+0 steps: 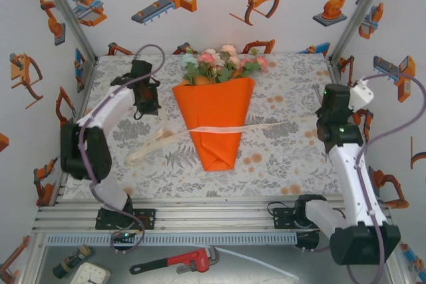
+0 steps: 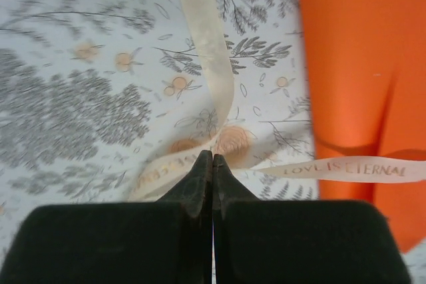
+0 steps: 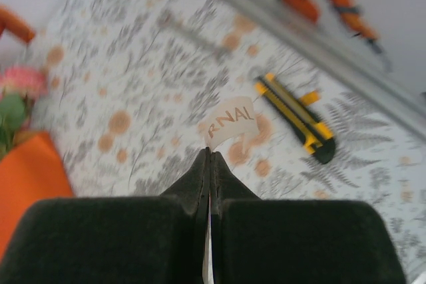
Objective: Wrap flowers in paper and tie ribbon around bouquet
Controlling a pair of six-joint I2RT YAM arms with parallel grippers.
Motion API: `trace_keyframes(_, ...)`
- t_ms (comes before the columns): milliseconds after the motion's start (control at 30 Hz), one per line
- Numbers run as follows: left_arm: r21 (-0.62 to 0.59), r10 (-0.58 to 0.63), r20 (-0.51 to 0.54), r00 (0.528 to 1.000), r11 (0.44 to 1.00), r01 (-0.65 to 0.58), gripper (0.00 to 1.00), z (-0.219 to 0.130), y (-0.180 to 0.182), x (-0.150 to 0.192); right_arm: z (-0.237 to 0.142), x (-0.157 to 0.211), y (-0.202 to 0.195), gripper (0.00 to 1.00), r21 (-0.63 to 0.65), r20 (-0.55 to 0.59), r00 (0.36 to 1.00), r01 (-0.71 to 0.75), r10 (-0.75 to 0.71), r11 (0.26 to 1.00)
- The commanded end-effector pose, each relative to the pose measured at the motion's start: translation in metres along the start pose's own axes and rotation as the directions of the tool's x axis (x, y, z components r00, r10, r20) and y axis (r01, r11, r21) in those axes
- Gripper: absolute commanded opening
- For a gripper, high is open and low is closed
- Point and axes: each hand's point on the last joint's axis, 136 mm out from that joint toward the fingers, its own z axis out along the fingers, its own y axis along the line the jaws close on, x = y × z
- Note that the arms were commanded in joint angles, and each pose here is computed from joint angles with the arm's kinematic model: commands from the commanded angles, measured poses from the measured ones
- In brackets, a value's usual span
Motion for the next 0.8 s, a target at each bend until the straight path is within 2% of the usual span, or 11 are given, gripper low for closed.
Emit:
trace_keyframes(0,-0.098,-0.22,0.164,0.962,0.966,0.238,0.0,-0.08,0.057,-0.005,-0.029,-0.036,-0.064,0.0,0.247,0.182,0.983,-0.068,0.023,0.967)
trace_keyframes(67,-0.121,-0.291,0.235,0.927,0.938,0.325,0.0,-0.104,0.089,0.006,-0.046,-0.05,-0.093,0.0,0.342,0.274,0.961,-0.121,0.024,0.932)
trace_keyframes(133,-0.062,-0.308,0.245,0.919,0.941,0.332,0.0,-0.11,0.095,0.016,-0.053,-0.057,-0.108,0.0,0.381,0.309,0.95,-0.16,0.038,0.911)
trace_keyframes(167,-0.064,-0.297,0.233,0.926,0.946,0.319,0.05,-0.11,0.095,0.02,-0.054,-0.058,-0.114,0.0,0.399,0.314,0.949,-0.172,0.042,0.901)
trace_keyframes(267,-0.029,-0.151,0.128,0.98,0.987,0.156,0.34,-0.087,0.061,0.033,-0.045,-0.054,-0.123,0.0,0.441,0.285,0.957,-0.186,0.06,0.878)
trace_keyframes(333,0.048,-0.05,0.056,0.997,0.998,0.047,0.54,-0.061,0.024,0.042,-0.029,-0.035,-0.122,0.0,0.431,0.195,0.973,-0.194,0.119,0.881)
trace_keyframes(367,0.072,-0.027,0.037,0.999,0.997,0.025,0.59,-0.049,0.011,0.043,-0.021,-0.025,-0.12,0.0,0.42,0.15,0.979,-0.189,0.138,0.887)
trace_keyframes(433,0.071,0.026,-0.036,0.999,0.997,-0.023,0.62,-0.018,-0.007,0.047,-0.013,-0.012,-0.112,0.0,0.385,0.096,0.983,-0.184,0.159,0.904)
trace_keyframes(500,0.01,0.092,-0.085,0.992,0.996,-0.092,0.62,0.011,-0.015,0.046,-0.009,-0.006,-0.107,0.0,0.349,0.071,0.983,-0.183,0.169,0.919)
trace_keyframes(633,-0.111,0.241,-0.12,0.963,0.961,-0.254,0.63,0.055,-0.02,0.04,-0.006,-0.001,-0.098,0.0,0.288,0.046,0.988,-0.153,0.146,0.945)
trace_keyframes(767,-0.145,0.273,-0.188,0.943,0.942,-0.302,0.61,0.087,-0.021,0.045,-0.006,0.005,-0.097,0.0,0.271,0.024,0.989,-0.146,0.144,0.952)
